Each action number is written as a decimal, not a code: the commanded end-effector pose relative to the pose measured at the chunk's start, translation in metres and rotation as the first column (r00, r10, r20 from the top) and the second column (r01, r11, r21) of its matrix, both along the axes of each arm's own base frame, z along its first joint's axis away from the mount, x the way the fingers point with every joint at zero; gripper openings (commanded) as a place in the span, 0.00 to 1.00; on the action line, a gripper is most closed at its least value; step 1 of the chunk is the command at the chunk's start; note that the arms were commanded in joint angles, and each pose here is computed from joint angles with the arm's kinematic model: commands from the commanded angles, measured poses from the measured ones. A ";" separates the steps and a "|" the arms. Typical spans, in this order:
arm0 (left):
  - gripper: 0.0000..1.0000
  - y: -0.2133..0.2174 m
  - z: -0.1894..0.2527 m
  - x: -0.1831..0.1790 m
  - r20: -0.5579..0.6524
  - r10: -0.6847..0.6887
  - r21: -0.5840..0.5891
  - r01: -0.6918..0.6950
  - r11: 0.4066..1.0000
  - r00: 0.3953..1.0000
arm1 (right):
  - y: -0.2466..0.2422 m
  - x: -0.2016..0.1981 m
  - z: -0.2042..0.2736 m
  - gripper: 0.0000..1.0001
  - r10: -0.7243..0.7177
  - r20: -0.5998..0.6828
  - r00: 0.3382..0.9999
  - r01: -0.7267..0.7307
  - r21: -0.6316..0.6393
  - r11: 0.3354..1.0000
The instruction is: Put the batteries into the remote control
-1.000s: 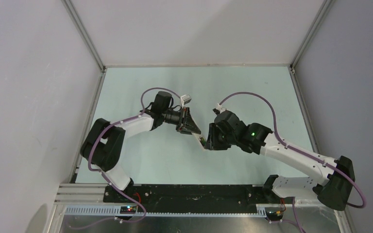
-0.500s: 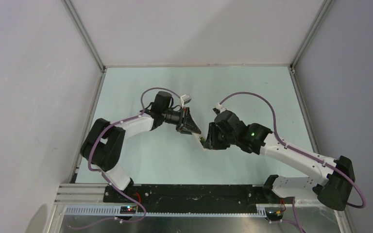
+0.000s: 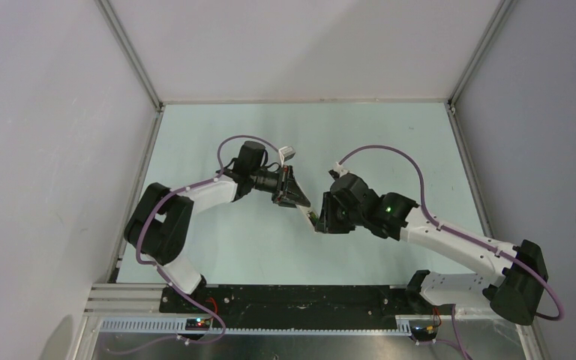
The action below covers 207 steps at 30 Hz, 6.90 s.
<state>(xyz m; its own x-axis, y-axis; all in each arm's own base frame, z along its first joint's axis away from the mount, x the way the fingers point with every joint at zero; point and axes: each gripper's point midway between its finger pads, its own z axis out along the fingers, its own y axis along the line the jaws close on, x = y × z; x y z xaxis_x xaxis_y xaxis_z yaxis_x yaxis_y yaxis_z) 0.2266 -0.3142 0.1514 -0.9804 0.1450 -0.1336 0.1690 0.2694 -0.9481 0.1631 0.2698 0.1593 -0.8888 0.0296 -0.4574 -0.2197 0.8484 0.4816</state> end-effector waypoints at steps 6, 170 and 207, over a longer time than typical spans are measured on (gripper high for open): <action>0.00 -0.005 0.015 0.005 0.036 -0.007 -0.034 0.008 0.999 0.999 | 0.010 0.007 0.005 0.25 -0.015 0.019 1.000 0.015 0.040 0.999; 0.00 0.007 0.099 -0.053 0.355 -0.090 -0.169 0.159 0.973 0.930 | 0.016 -0.028 0.069 0.40 0.307 0.362 0.880 -0.415 0.274 0.867; 0.00 0.004 0.092 -0.047 0.335 -0.077 -0.150 0.134 0.980 0.939 | -0.007 -0.015 0.084 0.79 0.184 0.421 0.888 -0.311 0.257 0.915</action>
<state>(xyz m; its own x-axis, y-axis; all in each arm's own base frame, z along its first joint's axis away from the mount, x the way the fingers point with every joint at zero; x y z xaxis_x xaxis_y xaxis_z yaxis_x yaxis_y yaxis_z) 0.1770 -0.3058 0.2302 -0.8789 0.2015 -0.4324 0.4577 0.1011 -0.8833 0.1414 0.2664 0.2431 -0.6746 0.0272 -0.7377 -0.6151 0.5317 0.5821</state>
